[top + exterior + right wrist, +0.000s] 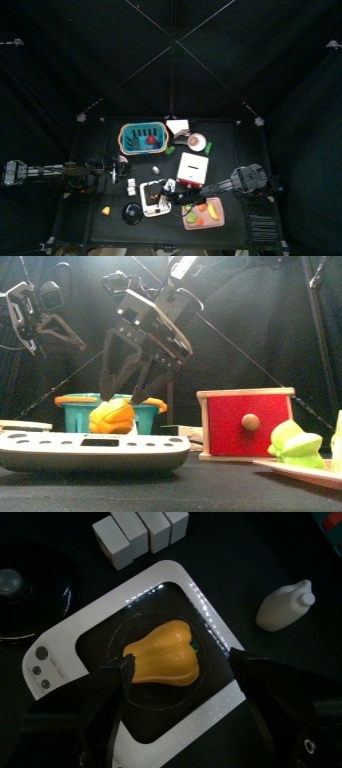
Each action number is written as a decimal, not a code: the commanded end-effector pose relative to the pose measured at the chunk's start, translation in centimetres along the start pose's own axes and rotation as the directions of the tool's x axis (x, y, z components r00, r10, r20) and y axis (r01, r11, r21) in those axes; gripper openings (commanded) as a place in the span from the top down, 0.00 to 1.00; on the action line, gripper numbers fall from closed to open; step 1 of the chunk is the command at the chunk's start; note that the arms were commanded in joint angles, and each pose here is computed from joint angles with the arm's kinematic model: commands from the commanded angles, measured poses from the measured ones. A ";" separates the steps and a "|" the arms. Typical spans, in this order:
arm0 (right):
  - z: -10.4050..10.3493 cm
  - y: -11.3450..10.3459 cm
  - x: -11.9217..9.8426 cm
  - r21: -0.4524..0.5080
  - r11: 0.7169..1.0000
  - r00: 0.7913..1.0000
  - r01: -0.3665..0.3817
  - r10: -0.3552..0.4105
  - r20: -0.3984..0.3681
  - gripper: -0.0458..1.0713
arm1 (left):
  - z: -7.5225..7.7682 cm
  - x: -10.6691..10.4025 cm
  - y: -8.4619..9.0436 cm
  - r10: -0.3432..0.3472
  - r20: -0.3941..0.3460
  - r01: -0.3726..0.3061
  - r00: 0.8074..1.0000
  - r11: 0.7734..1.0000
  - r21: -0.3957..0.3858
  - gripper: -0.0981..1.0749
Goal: Grab squash
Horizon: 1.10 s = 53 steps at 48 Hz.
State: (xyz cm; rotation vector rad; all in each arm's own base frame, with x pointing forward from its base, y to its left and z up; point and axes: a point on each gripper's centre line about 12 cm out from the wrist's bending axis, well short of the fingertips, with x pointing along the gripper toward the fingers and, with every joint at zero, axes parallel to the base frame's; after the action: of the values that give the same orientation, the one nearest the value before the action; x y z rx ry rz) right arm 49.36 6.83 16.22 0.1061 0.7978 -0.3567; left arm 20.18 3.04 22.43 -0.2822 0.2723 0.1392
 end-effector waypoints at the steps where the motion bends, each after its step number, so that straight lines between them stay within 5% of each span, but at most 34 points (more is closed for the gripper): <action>1: 1.9 0.7 -1.6 0.017 0.999 0.998 -0.032 0.031 0.050 0.04 | 0.6 0.1 -0.1 -0.003 0.016 0.003 1.000 1.000 -0.001 0.54; 53: -0.3 1.0 0.8 -0.021 1.000 1.000 -0.011 0.011 -0.002 0.07 | 0.6 0.1 -0.1 0.000 0.013 0.000 1.000 1.000 -0.003 0.54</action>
State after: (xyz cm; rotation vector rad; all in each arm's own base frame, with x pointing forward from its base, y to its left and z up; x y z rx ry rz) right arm 49.57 7.70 13.40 0.0743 0.8454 -0.3445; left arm 20.17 3.10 22.41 -0.2851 0.2733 0.1439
